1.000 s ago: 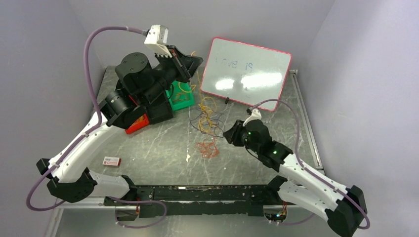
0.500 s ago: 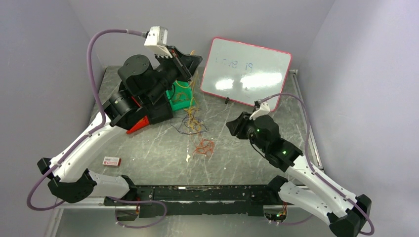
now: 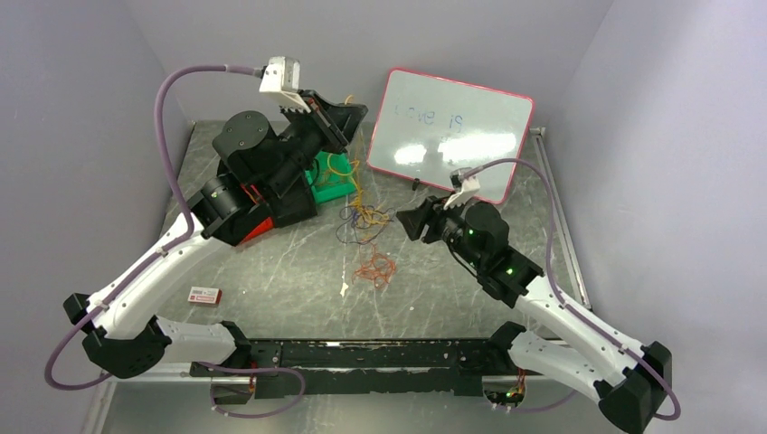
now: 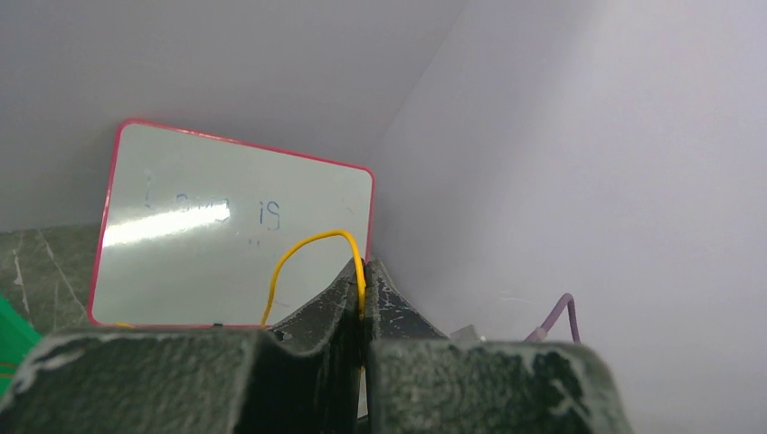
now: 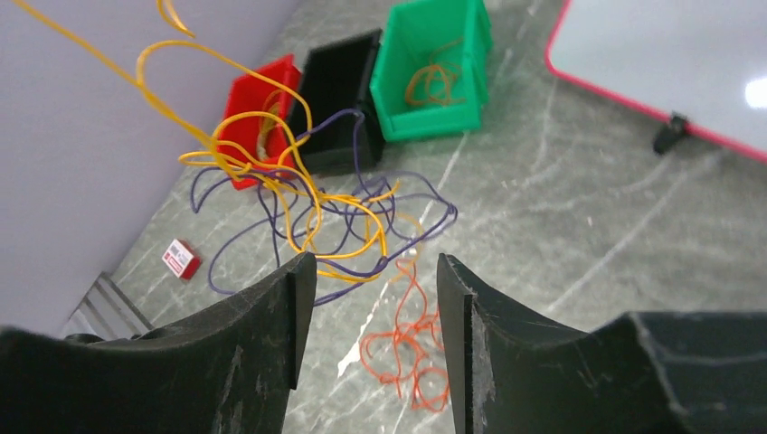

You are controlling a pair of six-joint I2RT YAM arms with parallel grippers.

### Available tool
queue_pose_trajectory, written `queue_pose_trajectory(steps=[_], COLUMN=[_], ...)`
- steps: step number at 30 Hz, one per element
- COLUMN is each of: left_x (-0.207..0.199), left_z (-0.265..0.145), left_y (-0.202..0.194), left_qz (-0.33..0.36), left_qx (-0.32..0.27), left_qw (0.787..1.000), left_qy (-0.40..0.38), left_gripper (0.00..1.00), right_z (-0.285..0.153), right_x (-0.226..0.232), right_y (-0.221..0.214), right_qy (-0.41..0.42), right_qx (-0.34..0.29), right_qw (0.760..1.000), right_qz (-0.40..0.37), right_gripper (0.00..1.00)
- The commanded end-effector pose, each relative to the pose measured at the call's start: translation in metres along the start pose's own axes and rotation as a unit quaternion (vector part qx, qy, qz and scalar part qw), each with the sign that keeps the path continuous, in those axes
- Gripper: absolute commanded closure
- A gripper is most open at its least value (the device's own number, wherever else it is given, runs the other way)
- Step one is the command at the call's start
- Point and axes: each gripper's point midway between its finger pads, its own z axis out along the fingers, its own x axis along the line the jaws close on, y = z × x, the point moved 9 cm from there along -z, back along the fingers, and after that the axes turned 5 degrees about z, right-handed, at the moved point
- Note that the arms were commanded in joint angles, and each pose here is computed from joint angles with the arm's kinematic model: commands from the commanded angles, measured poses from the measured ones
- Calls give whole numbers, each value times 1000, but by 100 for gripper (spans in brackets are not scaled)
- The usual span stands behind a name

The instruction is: Untangle the cables

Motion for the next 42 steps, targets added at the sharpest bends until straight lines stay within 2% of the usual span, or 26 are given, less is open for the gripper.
queue_pose_trajectory(steps=[1,7,16,24,37,40,42], left_x=[-5,-7,-6,-5,-4,-4,-4], left_z=[4,7,7,3,9,6,5], left_y=[17,14,17,15,8,9,11], left_qz=[-7,-15,-8,-15,-8,-8,-7], left_qx=[-36,-34,-43,-52,-34,-41,-43], left_qw=[999,999,999,998,999,999,999], left_qy=[-6,-16,-11,-18,-17,-20,-20], left_gripper=[93,93,93,93,93,93,93], right_z=[11,28,38,43,69,77,82], right_x=[18,24,25,31,36,34,34], right_y=[19,14,13,11,6,7,7], right_qy=[91,128,137,166,176,163,161], right_qx=[-53,-28,-13,-12,-11,-18,-21], right_qw=[992,987,983,980,981,984,984], right_qz=[-76,-94,-122,-109,-79,-74,-74], right_gripper=[44,44,44,44,42,47,55])
